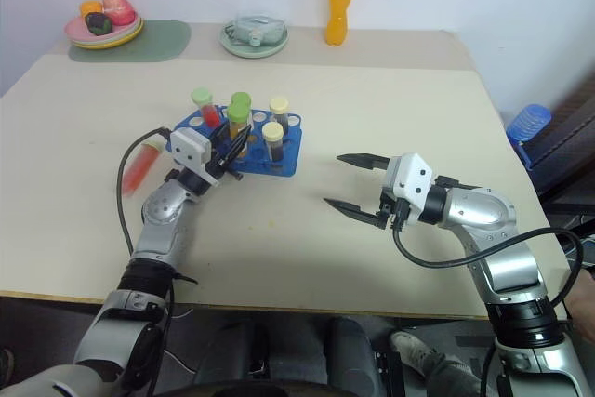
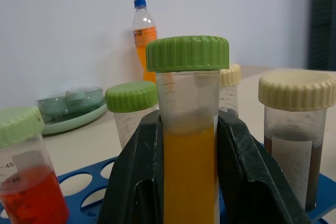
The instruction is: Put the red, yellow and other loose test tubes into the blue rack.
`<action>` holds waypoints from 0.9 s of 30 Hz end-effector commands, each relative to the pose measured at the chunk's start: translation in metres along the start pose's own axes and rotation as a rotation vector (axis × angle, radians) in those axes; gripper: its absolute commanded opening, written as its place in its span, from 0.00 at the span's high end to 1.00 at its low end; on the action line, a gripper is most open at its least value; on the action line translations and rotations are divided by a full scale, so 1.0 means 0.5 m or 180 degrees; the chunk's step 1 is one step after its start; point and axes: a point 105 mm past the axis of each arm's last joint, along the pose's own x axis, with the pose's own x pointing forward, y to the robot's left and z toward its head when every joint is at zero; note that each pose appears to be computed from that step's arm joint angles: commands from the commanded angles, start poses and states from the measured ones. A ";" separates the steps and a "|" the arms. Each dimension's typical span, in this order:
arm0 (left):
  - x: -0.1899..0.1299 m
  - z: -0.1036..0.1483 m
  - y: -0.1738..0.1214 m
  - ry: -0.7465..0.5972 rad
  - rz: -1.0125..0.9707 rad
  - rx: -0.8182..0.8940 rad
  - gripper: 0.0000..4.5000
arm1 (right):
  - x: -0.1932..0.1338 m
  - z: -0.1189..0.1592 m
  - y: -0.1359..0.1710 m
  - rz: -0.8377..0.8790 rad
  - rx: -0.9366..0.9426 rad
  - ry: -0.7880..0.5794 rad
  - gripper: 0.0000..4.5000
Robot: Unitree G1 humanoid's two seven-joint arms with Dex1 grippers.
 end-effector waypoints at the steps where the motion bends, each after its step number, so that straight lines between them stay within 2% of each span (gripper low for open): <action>1: -0.017 -0.007 -0.011 -0.0019 -0.0115 -0.0273 0.72 | -0.001 0.034 -0.010 -0.0036 -0.0184 -0.0121 0.18; 4: -0.016 0.001 -0.007 -0.0063 -0.0056 -0.0220 0.43 | -0.002 0.032 -0.010 -0.0032 -0.0180 -0.0117 0.18; 7: -0.015 0.004 -0.005 0.0007 -0.0038 -0.0012 0.09 | -0.001 0.030 -0.009 -0.0028 -0.0171 -0.0117 0.18; 10: -0.020 0.029 -0.005 -0.0156 -0.0131 -0.0135 0.09 | 0.001 0.025 -0.006 -0.0024 -0.0157 -0.0122 0.18; 13: -0.028 0.057 -0.001 -0.0280 -0.0168 -0.0026 0.09 | 0.003 0.021 -0.004 -0.0018 -0.0141 -0.0132 0.18; 18: -0.042 0.099 0.033 -0.0331 -0.0048 -0.0004 0.09 | 0.007 0.015 -0.004 0.0001 -0.0120 -0.0159 0.18; 19: -0.046 0.108 0.044 -0.0325 -0.0003 -0.0042 0.09 | 0.008 0.013 -0.003 0.0005 -0.0118 -0.0164 0.18; 21: -0.067 0.135 0.114 -0.0201 0.0273 -0.0141 0.09 | 0.014 0.010 -0.003 0.0019 -0.0101 -0.0196 0.18; 23: -0.080 0.159 0.151 -0.0180 0.0390 -0.0232 0.09 | 0.018 0.007 -0.003 0.0036 -0.0097 -0.0215 0.18; 25: -0.099 0.128 0.216 0.0531 0.0720 -0.0164 0.09 | 0.025 0.005 -0.002 0.0060 -0.0090 -0.0249 0.18; 27: -0.121 0.125 0.269 0.0924 0.0985 -0.0144 0.09 | 0.031 0.003 -0.002 0.0078 -0.0091 -0.0275 0.18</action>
